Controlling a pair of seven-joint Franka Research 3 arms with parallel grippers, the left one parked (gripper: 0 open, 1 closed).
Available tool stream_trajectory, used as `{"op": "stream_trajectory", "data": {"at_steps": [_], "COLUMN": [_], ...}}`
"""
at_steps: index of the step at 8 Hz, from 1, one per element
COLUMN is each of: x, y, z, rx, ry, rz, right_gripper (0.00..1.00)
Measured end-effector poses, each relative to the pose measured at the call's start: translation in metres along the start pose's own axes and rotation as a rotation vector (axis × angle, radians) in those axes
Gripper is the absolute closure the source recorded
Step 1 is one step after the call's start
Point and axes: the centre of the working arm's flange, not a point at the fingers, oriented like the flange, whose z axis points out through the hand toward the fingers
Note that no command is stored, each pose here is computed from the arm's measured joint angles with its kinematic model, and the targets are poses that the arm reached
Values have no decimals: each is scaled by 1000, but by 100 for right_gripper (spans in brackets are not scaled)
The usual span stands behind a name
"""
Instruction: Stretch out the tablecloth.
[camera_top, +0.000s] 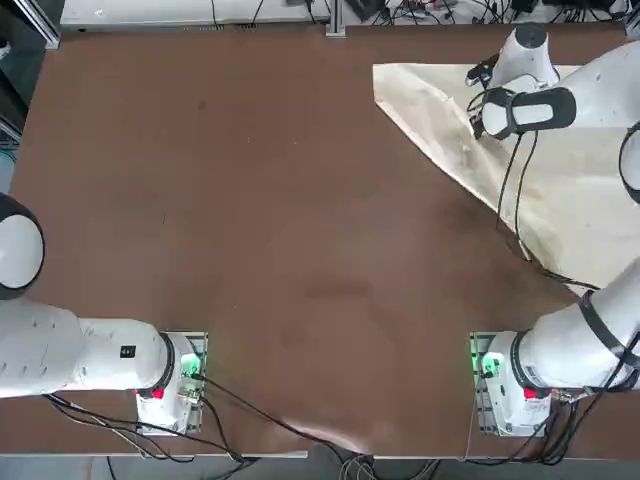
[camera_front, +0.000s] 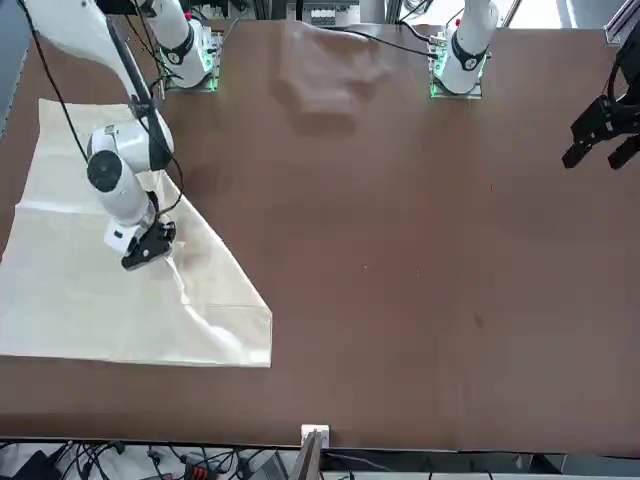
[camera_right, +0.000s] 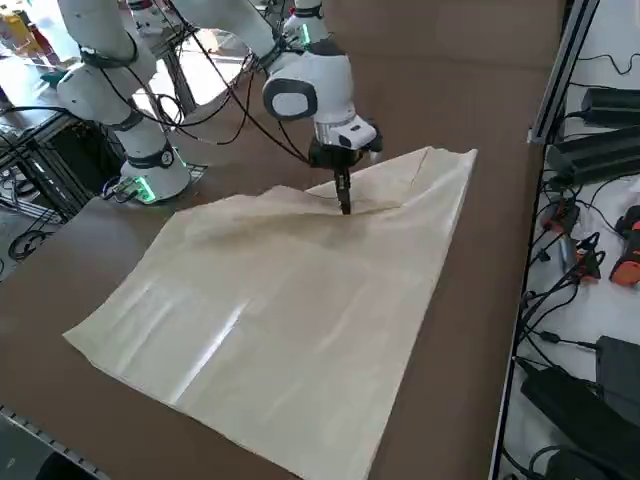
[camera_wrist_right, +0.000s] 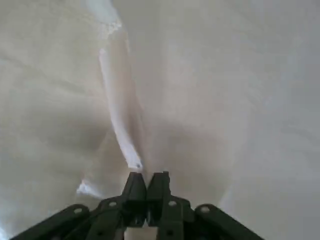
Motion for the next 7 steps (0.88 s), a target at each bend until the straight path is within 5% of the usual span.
{"op": "stream_trajectory", "data": {"at_steps": [3, 7], "x": [10, 16], "y": [38, 36], "z": [16, 24], "rx": [0, 12], "ry": [6, -14], "rz": [3, 31], "right_gripper": [85, 14]}}
